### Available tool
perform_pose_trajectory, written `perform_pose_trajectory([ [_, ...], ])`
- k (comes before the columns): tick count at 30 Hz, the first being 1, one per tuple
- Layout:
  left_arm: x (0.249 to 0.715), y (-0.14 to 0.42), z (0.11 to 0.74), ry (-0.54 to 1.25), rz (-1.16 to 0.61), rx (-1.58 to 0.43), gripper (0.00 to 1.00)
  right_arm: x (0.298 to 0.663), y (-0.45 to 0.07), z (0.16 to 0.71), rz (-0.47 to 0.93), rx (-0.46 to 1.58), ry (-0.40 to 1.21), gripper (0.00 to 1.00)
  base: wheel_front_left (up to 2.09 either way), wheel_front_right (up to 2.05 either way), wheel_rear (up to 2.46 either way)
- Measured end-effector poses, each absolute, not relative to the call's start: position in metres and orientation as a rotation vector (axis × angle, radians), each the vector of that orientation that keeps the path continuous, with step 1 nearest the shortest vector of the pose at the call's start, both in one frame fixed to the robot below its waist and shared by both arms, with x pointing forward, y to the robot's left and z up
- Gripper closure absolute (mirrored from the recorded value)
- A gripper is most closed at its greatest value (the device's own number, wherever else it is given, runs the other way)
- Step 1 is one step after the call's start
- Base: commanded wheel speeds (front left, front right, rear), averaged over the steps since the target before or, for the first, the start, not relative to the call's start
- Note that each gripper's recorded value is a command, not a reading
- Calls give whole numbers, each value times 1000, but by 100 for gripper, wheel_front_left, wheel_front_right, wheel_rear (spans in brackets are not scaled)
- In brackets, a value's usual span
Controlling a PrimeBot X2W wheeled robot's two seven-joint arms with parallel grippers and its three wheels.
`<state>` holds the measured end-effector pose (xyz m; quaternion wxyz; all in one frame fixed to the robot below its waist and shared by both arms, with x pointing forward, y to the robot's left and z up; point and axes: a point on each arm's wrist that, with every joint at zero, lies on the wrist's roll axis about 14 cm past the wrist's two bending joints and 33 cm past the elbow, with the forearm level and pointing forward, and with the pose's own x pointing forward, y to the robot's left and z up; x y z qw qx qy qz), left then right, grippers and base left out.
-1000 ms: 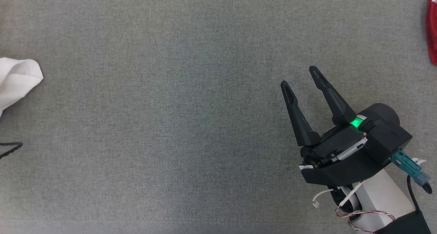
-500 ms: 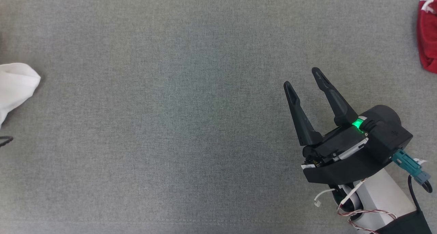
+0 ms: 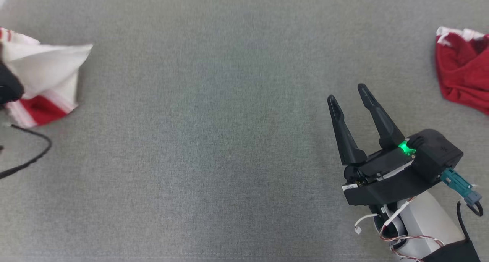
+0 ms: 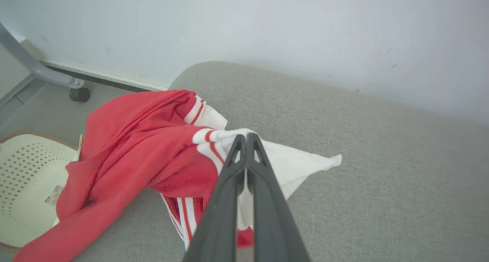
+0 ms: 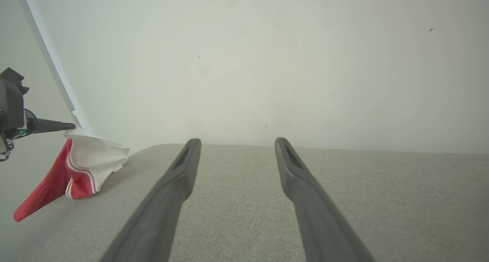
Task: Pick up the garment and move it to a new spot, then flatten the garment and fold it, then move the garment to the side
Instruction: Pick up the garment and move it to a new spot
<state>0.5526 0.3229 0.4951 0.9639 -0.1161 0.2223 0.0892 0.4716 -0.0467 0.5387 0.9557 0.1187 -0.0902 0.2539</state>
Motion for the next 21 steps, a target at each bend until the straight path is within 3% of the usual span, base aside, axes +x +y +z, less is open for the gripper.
perform_pose_trajectory([
  [13, 558, 191, 597, 166, -167, -119, 100, 433, -90, 571, 398, 226, -242, 0, 0, 0, 0],
  [21, 541, 78, 663, -1, -461, -195, 100, 409, -130, 587, 291, 204, -292, 0, 0, 0, 0],
])
